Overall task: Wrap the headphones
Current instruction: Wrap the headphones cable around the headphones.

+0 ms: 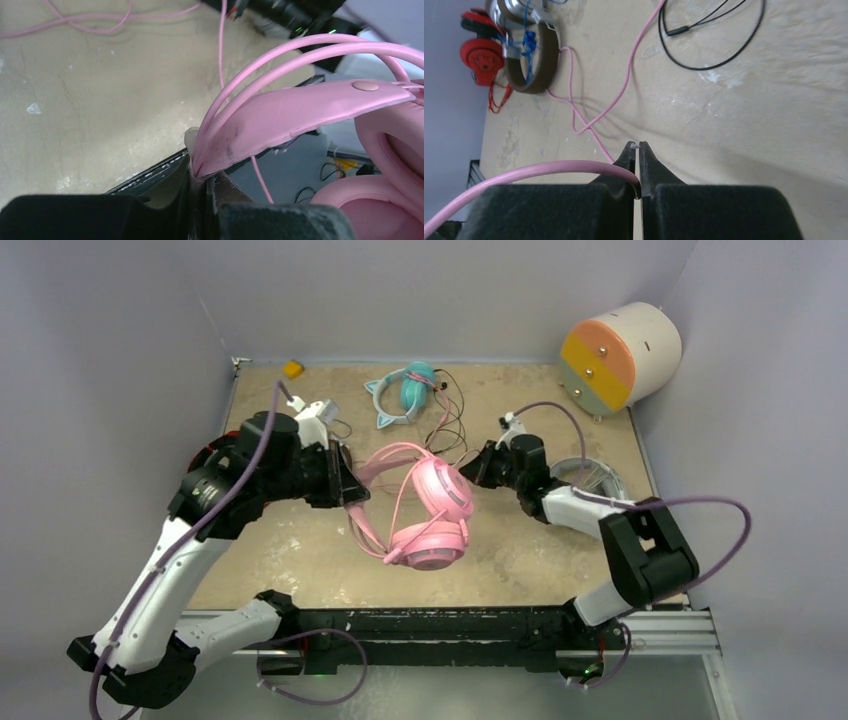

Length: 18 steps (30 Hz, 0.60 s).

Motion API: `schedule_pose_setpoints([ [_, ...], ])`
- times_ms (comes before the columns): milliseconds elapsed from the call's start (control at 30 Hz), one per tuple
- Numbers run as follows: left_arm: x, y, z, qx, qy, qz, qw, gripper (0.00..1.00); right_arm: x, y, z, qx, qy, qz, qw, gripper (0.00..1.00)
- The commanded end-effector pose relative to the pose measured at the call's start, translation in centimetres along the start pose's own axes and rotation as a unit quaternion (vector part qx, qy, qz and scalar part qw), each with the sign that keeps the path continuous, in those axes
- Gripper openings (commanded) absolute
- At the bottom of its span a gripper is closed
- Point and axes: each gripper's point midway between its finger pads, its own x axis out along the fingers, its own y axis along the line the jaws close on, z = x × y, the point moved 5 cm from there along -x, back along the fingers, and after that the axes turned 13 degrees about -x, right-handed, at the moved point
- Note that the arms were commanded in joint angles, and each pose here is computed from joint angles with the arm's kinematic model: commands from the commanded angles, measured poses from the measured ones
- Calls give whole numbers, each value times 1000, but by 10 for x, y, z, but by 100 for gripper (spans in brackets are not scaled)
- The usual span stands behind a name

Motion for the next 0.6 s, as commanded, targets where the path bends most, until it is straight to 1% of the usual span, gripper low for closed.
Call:
schedule_pose_setpoints([
  [0, 18, -1, -6, 48, 31, -49, 997, 0, -33, 5, 49, -20, -32, -16, 999, 0],
  [167, 39, 29, -13, 85, 42, -8, 995, 0, -71, 20, 82, -64, -43, -30, 997, 0],
  [233, 44, 42, -15, 100, 32, 23, 994, 0, -87, 34, 94, -81, -46, -16, 995, 0],
  [300, 49, 55, -15, 117, 10, 67, 991, 0, -102, 47, 106, -96, -54, -4, 994, 0],
  [367, 55, 65, -18, 142, -4, 103, 984, 0, -115, 57, 112, -105, -54, 7, 993, 0],
  [500, 73, 76, -36, 200, -2, 144, 969, 0, -136, 75, 121, -121, -54, 35, 991, 0],
  [567, 78, 87, -35, 220, -21, 195, 955, 0, -146, 84, 125, -130, -54, 50, 989, 0],
])
